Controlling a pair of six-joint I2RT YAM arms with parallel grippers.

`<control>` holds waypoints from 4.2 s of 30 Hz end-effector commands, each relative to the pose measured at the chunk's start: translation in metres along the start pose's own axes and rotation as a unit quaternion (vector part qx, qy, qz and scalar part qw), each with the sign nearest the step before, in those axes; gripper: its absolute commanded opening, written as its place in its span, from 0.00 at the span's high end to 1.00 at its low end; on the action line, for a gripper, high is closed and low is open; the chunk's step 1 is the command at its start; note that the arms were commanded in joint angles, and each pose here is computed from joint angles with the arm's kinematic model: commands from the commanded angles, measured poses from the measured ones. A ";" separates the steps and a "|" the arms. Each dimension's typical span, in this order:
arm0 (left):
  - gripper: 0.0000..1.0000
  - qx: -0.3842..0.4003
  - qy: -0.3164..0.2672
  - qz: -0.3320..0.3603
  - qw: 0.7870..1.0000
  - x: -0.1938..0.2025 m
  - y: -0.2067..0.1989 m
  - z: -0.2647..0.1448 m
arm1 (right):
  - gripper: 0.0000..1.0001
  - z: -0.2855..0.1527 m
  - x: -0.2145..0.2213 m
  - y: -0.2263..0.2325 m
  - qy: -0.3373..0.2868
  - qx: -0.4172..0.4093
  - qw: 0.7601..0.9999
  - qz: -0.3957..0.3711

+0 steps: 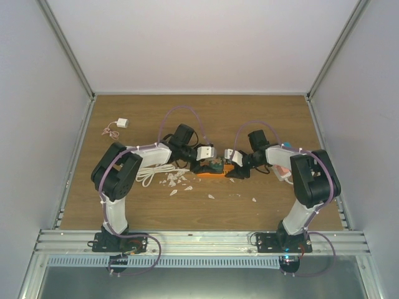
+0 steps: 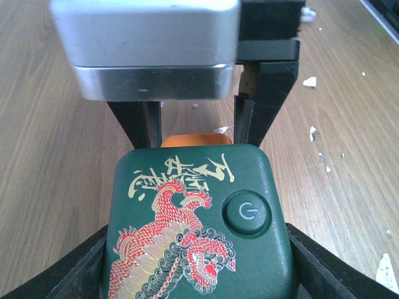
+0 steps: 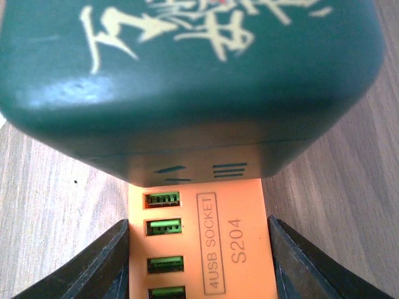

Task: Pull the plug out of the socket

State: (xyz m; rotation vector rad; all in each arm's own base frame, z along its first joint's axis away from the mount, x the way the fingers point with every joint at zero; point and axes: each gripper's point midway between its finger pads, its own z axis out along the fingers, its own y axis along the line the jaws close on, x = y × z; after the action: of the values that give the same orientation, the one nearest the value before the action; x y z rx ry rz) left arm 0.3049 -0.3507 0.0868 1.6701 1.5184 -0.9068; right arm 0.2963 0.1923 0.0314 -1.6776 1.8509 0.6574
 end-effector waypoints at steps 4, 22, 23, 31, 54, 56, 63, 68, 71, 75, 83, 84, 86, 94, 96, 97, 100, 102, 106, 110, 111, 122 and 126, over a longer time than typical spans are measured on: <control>0.65 -0.027 -0.054 0.090 0.994 -0.043 -0.005 -0.007 | 0.82 0.007 0.027 0.004 0.053 -0.002 0.998 0.021; 0.67 0.019 -0.067 0.004 0.998 -0.041 0.001 -0.024 | 0.83 0.005 0.030 -0.001 0.062 0.004 0.998 0.023; 0.67 0.015 -0.063 -0.002 0.998 -0.039 0.004 -0.027 | 0.83 0.005 0.030 -0.002 0.062 0.005 0.998 0.024; 0.67 -0.055 -0.013 -0.039 0.998 -0.020 0.043 -0.101 | 0.82 0.002 0.031 -0.003 0.063 0.006 0.998 0.023; 0.64 -0.277 0.382 -0.158 0.867 0.160 0.094 -0.415 | 0.79 0.003 0.031 0.000 0.062 -0.009 0.998 0.019; 0.63 -0.272 0.408 -0.163 0.856 0.170 0.087 -0.425 | 0.79 0.004 0.031 0.000 0.062 -0.010 0.998 0.020; 0.63 -0.213 0.459 -0.240 0.828 0.207 0.059 -0.420 | 0.79 0.003 0.031 0.000 0.061 -0.011 0.998 0.019; 0.63 -0.200 0.480 -0.278 0.808 0.222 0.056 -0.420 | 0.78 0.004 0.031 0.001 0.061 -0.011 0.998 0.022; 0.63 -0.190 0.503 -0.295 0.790 0.235 0.053 -0.422 | 0.78 0.004 0.031 0.000 0.061 -0.011 0.998 0.022; 0.62 -0.175 0.527 -0.309 0.772 0.249 0.049 -0.420 | 0.78 0.004 0.032 -0.001 0.065 -0.011 0.998 0.023; 0.52 -0.160 0.559 -0.298 0.757 0.262 0.055 -0.410 | 0.76 0.005 0.032 -0.003 0.065 -0.010 0.997 0.028; 0.50 -0.157 0.560 -0.297 0.757 0.263 0.056 -0.408 | 0.75 0.004 0.031 -0.003 0.065 -0.009 0.997 0.027; 0.42 -0.156 0.559 -0.296 0.759 0.263 0.057 -0.406 | 0.74 0.004 0.031 -0.003 0.065 -0.010 0.997 0.029; 0.19 -0.155 0.560 -0.298 0.757 0.269 0.059 -0.401 | 0.70 0.001 0.023 -0.009 0.058 -0.007 0.998 0.030; 0.16 -0.157 0.560 -0.298 0.757 0.268 0.059 -0.402 | 0.70 0.001 0.023 -0.009 0.059 -0.006 0.998 0.027; 0.14 -0.160 0.559 -0.298 0.757 0.267 0.060 -0.402 | 0.69 0.000 0.023 -0.010 0.059 -0.005 0.998 0.026; 0.09 -0.172 0.554 -0.298 0.758 0.263 0.064 -0.403 | 0.69 0.000 0.021 -0.014 0.060 -0.002 0.998 0.022; 0.02 -0.180 0.549 -0.298 0.760 0.259 0.067 -0.403 | 0.70 0.000 0.020 -0.019 0.061 0.001 0.998 0.020; 0.01 -0.201 0.536 -0.296 0.764 0.248 0.075 -0.399 | 0.70 -0.001 0.016 -0.035 0.069 0.012 0.998 0.005; 0.01 -0.208 0.527 -0.291 0.771 0.236 0.078 -0.395 | 0.66 -0.001 0.013 -0.049 0.081 0.004 0.996 -0.021; 0.01 -0.212 0.524 -0.289 0.773 0.234 0.080 -0.394 | 0.66 0.000 0.013 -0.052 0.086 0.000 0.996 -0.028; 0.01 -0.293 0.497 -0.269 0.771 0.208 0.103 -0.407 | 0.66 -0.002 0.043 -0.119 0.153 0.024 0.986 -0.069; 0.01 -0.314 0.493 -0.265 0.767 0.202 0.105 -0.411 | 0.66 -0.010 0.055 -0.159 0.165 0.058 0.983 -0.057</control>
State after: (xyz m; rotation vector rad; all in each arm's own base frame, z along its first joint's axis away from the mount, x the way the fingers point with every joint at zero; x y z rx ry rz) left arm 0.4311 0.1002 0.1044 1.2874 2.7610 0.3585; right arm 0.4143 0.1804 0.0357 -1.8634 1.8091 0.4464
